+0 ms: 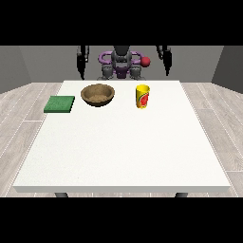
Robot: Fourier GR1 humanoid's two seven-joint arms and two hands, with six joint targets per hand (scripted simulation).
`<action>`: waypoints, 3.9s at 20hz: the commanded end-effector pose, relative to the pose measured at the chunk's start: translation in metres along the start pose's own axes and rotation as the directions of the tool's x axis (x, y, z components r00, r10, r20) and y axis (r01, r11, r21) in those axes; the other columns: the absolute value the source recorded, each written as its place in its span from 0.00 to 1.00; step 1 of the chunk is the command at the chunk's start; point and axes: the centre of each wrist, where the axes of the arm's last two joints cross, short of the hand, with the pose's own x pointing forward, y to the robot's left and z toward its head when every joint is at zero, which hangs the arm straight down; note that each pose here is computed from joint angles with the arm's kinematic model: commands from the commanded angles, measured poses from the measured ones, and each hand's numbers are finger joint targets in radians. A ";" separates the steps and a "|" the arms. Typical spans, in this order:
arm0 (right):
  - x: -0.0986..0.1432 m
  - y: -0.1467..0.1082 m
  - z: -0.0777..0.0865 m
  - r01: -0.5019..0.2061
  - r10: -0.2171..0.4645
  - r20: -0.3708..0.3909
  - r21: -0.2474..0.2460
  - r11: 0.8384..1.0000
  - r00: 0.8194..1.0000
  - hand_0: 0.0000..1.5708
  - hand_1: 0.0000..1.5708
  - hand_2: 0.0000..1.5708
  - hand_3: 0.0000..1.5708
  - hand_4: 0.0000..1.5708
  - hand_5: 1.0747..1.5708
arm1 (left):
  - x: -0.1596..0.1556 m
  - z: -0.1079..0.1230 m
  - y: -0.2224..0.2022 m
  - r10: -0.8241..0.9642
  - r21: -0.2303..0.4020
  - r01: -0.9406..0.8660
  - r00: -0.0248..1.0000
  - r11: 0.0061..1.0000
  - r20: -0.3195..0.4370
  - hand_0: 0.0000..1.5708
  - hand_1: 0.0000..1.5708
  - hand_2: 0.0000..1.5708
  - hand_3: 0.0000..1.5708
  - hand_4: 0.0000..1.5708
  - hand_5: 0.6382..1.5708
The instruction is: Pick the cup and pour the ball into the bowl, then pick the bowl and place it on the pad
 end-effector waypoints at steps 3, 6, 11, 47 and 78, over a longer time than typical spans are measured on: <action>0.022 -0.007 -0.001 -0.014 0.014 0.030 -0.005 1.000 0.999 0.00 0.00 0.00 0.00 0.56 0.92 | 0.022 0.000 0.010 -0.026 0.007 0.026 0.999 1.000 0.025 0.00 0.00 0.00 0.00 0.42 0.99; 0.032 -0.012 -0.001 -0.024 0.024 0.024 -0.013 1.000 0.999 0.00 0.00 0.00 0.00 0.56 0.92 | 0.031 0.000 0.013 -0.022 0.013 0.022 1.000 1.000 0.020 0.00 0.00 0.00 0.00 0.42 0.99; 0.046 -0.014 0.021 0.142 -0.154 -0.188 -0.078 0.987 0.970 0.00 0.00 0.00 0.00 0.55 0.92 | 0.061 0.007 -0.040 0.265 0.046 -0.261 0.948 0.964 -0.177 0.00 0.00 0.00 0.00 0.40 0.99; 0.075 -0.069 -0.025 0.139 -0.137 0.320 0.017 0.990 0.938 0.00 0.00 0.00 0.00 0.42 0.98 | -0.035 -0.100 -0.027 0.051 0.102 -0.081 0.961 0.992 0.270 0.00 0.00 0.00 0.00 0.11 0.84; 0.059 -0.148 -0.033 0.185 -0.185 0.137 0.010 0.983 0.973 0.00 0.00 0.00 0.11 0.41 0.98 | -0.027 -0.146 -0.056 -0.805 0.284 0.756 0.578 0.590 0.133 0.87 0.87 1.00 1.00 0.92 0.96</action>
